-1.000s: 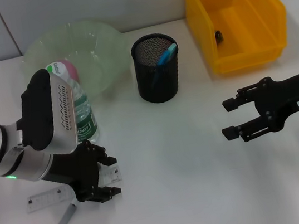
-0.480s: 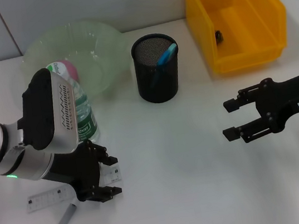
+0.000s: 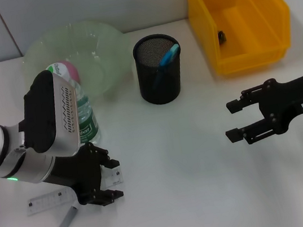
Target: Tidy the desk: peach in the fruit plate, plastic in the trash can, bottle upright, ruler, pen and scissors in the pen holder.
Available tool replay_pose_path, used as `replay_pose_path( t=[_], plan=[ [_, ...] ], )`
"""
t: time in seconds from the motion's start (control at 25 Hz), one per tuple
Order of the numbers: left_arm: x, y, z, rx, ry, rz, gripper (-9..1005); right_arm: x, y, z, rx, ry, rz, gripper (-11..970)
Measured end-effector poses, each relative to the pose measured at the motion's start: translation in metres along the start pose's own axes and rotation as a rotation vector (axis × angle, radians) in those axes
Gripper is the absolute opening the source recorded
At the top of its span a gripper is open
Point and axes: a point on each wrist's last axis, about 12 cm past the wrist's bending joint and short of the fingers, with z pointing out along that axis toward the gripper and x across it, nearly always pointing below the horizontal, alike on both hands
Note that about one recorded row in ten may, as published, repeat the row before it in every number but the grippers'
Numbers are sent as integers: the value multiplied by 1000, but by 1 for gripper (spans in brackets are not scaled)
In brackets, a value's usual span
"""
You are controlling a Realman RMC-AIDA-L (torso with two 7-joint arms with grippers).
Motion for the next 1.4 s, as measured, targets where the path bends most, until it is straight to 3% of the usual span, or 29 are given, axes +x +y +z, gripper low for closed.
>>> replay_pose_path(
  t=[1.16,1.24,1.4],
  plan=[
    [0,2,2,8,11,23,610,2,0,1,2,11,1,752],
    [-1,2,2,8,12,24,527,2,0,1,2,11,2,752],
    [-1,3,1,8,12,26,487,2,0,1,2,11,2,752]
  ],
)
